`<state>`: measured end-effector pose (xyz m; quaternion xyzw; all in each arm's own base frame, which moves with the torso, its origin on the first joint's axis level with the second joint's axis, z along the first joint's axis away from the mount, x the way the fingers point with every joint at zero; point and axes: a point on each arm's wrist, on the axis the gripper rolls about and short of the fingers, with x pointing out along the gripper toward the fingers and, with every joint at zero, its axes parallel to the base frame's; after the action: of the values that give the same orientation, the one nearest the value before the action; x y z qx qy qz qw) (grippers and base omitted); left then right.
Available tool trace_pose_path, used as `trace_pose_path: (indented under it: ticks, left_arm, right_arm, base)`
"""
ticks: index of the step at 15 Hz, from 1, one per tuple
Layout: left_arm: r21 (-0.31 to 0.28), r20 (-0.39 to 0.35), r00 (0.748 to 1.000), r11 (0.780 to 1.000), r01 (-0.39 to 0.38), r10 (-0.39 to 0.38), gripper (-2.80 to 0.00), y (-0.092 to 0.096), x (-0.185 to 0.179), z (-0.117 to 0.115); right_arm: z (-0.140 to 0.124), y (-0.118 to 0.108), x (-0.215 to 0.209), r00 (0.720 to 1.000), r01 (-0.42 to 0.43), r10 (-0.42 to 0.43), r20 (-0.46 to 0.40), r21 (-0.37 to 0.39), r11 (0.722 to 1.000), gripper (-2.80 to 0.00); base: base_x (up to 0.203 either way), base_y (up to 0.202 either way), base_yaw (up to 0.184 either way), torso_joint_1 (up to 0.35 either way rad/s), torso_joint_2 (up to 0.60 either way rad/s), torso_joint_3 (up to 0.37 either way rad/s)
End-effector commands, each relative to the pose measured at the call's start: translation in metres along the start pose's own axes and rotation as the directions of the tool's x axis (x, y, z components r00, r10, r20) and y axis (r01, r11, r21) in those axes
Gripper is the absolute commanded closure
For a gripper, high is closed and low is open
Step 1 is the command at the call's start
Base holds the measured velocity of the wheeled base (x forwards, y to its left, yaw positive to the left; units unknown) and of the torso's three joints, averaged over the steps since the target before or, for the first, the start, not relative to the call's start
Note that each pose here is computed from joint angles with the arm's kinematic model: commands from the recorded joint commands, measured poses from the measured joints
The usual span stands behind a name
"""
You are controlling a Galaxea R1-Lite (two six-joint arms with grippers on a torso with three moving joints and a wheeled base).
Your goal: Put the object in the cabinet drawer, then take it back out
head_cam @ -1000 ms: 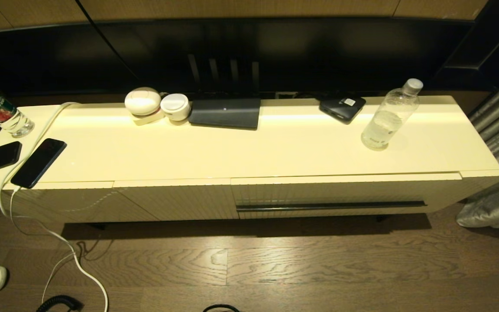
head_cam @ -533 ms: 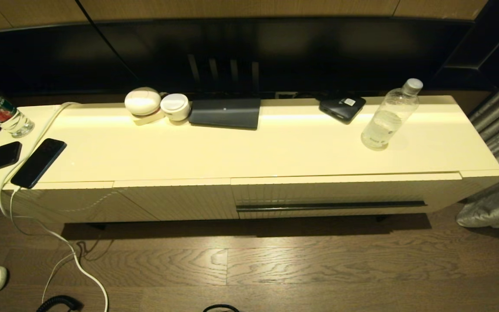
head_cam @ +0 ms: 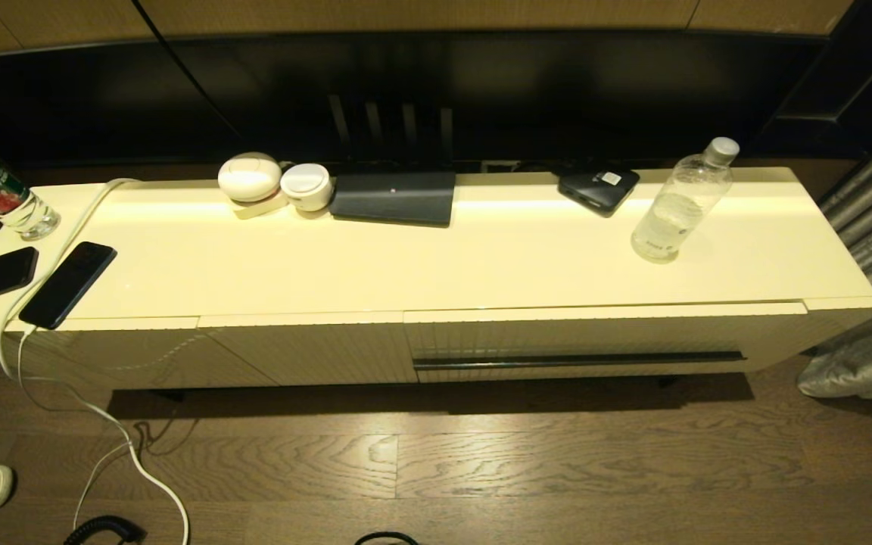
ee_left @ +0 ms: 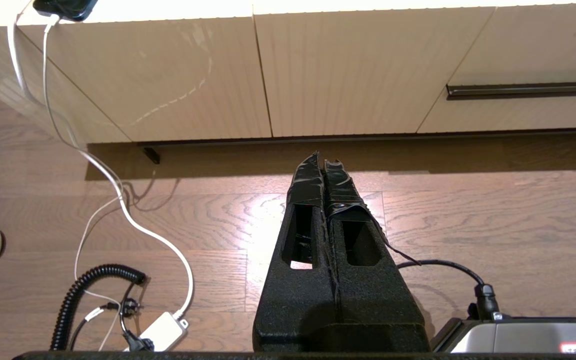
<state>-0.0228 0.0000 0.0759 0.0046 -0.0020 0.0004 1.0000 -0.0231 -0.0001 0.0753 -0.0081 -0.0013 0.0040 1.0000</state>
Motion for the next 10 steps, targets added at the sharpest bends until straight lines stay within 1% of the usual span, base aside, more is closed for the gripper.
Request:
trace_pose_path:
  ticks: [1,10]
  left_arm:
    - [0.0,-0.002,1.0,1.0,0.0,0.0,0.0,0.0,0.0002,-0.0008]
    - [0.0,-0.002,1.0,1.0,-0.001,0.001,0.0,0.0,0.0002,-0.0008]
  right_arm:
    - [-0.0001,0.0,0.0002,1.0,0.0,0.0,-0.004,0.001,1.0,0.0]
    - [0.0,0.0,0.0002,1.0,-0.001,0.001,-0.003,0.001,1.0,0.0]
  base:
    - [0.0,0.0,0.0,0.0,0.0,0.0]
    - [0.0,0.0,0.0,0.0,0.0,0.0]
